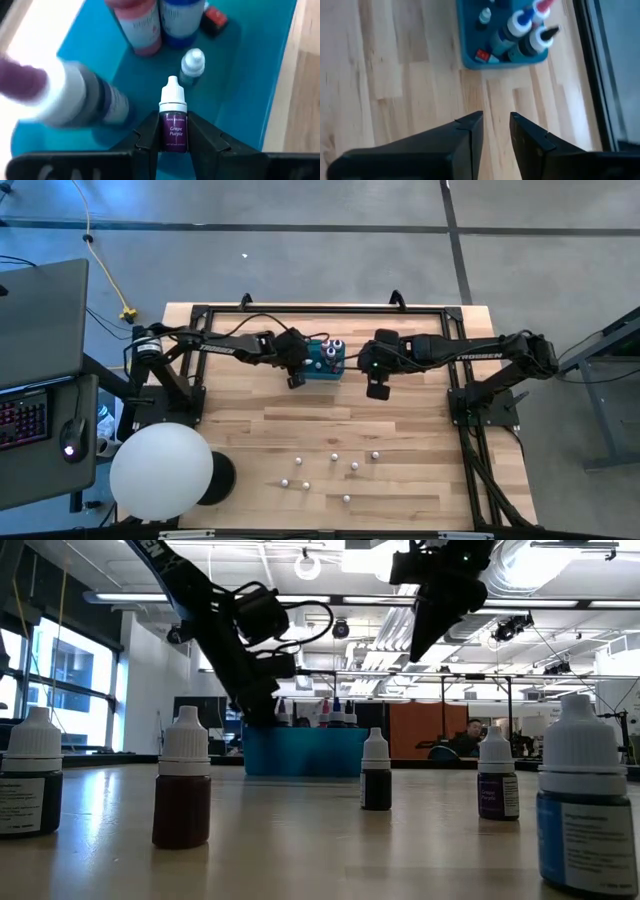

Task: Pick & Place food coloring
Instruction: Put the purple food coloring bottle into the blue bin, then put the green food coloring bottle into the blue bin

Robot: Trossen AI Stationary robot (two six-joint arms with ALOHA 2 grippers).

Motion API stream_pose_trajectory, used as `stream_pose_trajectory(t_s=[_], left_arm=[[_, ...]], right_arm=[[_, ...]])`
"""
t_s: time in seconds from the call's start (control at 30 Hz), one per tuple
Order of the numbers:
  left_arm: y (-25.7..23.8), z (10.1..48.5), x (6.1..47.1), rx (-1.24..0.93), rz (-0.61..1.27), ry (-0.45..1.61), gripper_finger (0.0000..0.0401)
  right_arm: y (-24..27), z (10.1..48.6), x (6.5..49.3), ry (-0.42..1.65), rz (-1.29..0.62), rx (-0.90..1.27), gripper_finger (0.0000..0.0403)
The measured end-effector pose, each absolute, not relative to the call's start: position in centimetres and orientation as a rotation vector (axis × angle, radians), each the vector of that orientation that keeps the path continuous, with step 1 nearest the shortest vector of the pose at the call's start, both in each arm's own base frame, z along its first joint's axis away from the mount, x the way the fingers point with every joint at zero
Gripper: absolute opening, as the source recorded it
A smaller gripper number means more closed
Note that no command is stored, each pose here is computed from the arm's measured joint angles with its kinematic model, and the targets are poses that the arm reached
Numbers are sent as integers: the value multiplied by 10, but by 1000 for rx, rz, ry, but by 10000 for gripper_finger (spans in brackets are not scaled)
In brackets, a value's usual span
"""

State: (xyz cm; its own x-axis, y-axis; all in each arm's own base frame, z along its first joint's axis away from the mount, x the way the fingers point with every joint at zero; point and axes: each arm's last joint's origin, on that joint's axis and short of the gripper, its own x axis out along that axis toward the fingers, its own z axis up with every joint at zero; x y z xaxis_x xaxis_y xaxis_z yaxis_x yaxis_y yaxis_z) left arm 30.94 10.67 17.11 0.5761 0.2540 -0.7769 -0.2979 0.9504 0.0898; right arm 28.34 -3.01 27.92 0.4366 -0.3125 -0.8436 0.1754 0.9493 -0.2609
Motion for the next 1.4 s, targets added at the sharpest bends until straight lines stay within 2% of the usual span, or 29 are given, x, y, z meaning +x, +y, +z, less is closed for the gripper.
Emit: stream_pose_trajectory(t_s=[0.2,0.57,0.73,0.97,1.17,1.4], left_arm=[[107,168,312,-44,316,911,82],[108,168,312,-38,312,907,171],[108,183,317,-90,307,897,176],[110,205,327,-113,250,879,176],[109,207,327,-120,239,888,176],[109,207,327,-121,242,890,176]], right_arm=[[-30,284,291,1008,-235,-251,101],[-27,286,295,948,-139,-161,113],[-25,275,300,998,-120,-131,139],[-1,251,319,1033,78,-120,175],[47,233,333,1010,248,-166,175],[87,216,342,980,305,-138,169]])
